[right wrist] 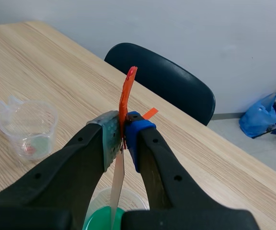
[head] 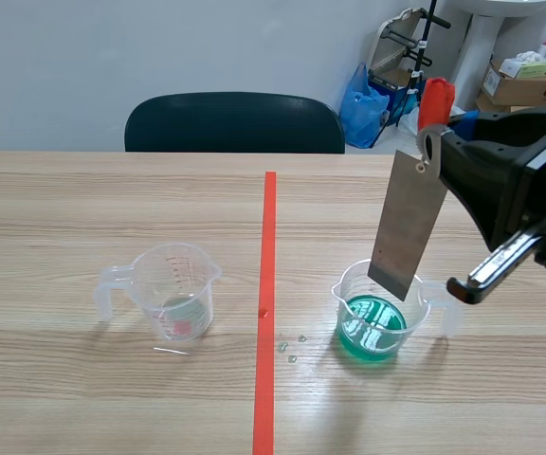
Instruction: Do the redox reaction experiment
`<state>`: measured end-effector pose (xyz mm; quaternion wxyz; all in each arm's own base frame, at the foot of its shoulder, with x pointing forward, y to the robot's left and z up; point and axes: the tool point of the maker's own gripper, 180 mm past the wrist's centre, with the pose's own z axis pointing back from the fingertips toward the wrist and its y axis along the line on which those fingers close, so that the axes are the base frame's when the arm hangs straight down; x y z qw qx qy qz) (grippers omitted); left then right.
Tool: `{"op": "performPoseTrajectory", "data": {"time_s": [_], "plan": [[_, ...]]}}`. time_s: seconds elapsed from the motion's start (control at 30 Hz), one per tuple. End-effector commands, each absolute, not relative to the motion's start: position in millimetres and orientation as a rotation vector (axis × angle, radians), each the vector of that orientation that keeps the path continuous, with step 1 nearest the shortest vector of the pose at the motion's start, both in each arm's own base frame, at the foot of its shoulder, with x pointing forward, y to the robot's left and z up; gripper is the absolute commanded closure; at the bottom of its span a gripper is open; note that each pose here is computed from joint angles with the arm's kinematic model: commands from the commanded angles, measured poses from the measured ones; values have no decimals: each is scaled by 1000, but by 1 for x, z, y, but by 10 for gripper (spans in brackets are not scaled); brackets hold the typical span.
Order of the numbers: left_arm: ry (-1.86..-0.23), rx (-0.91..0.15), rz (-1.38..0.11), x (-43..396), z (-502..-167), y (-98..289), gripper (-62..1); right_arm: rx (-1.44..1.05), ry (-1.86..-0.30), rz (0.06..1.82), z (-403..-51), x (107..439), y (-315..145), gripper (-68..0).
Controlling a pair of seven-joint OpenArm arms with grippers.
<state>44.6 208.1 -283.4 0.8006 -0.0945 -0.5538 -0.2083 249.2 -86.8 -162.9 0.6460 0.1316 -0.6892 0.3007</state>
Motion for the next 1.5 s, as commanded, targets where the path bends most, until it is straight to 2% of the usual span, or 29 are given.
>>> {"op": "performPoseTrajectory", "data": {"time_s": [0.0, 0.6, 0.9, 1.47], "plan": [[-1209, -202, -435, 46, -279, 208, -623, 297, -1620, 701, -147, 251, -84, -13], [-1232, -212, -435, 48, -275, 207, -623, 280, -1640, 720, -148, 250, -85, -13], [-1231, -212, -435, 48, -275, 207, -623, 300, -1632, 681, -169, 250, -92, -13], [-1238, -214, -434, 48, -274, 206, -623, 333, -1609, 673, -211, 272, -90, -13]]}}
